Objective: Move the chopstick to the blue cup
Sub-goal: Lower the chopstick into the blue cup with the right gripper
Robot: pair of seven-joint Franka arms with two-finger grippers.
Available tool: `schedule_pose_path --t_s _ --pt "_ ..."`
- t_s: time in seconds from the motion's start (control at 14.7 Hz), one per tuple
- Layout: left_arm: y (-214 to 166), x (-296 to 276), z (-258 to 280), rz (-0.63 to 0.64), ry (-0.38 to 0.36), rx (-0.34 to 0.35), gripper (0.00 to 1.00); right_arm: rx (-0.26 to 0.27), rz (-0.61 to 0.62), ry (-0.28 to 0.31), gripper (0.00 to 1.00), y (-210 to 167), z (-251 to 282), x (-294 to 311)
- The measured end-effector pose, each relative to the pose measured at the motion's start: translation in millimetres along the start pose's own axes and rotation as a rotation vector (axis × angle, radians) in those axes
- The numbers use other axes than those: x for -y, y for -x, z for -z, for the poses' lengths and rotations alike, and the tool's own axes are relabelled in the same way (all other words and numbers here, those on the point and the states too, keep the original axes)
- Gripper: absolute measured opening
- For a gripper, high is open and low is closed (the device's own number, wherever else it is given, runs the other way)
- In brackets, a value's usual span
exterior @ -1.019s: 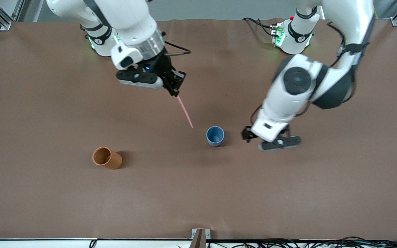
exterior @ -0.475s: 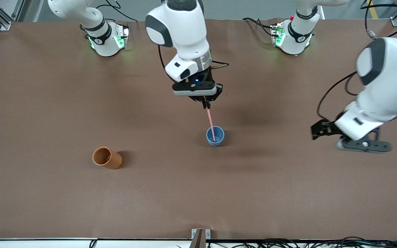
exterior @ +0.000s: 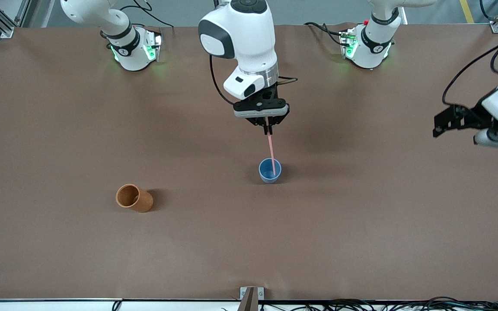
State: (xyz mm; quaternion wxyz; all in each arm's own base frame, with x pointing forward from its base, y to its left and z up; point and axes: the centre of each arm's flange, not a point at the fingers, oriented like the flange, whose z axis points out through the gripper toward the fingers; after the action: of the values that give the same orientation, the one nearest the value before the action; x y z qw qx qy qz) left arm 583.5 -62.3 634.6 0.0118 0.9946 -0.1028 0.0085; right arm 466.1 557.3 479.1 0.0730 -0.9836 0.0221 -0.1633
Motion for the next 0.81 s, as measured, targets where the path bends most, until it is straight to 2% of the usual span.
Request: schedule_pose_path --t_s 0.34,0.61,0.81 --pt "17 -48 37 0.022 0.007 -0.029 1.0 0.036 0.02 0.049 0.09 13 -8 1" --pt "16 -45 35 0.025 0.007 -0.023 1.0 0.054 0.077 0.07 0.09 22 -31 4" --pt "15 -43 33 0.028 0.007 -0.021 1.0 0.036 0.11 0.045 0.09 25 -54 9"
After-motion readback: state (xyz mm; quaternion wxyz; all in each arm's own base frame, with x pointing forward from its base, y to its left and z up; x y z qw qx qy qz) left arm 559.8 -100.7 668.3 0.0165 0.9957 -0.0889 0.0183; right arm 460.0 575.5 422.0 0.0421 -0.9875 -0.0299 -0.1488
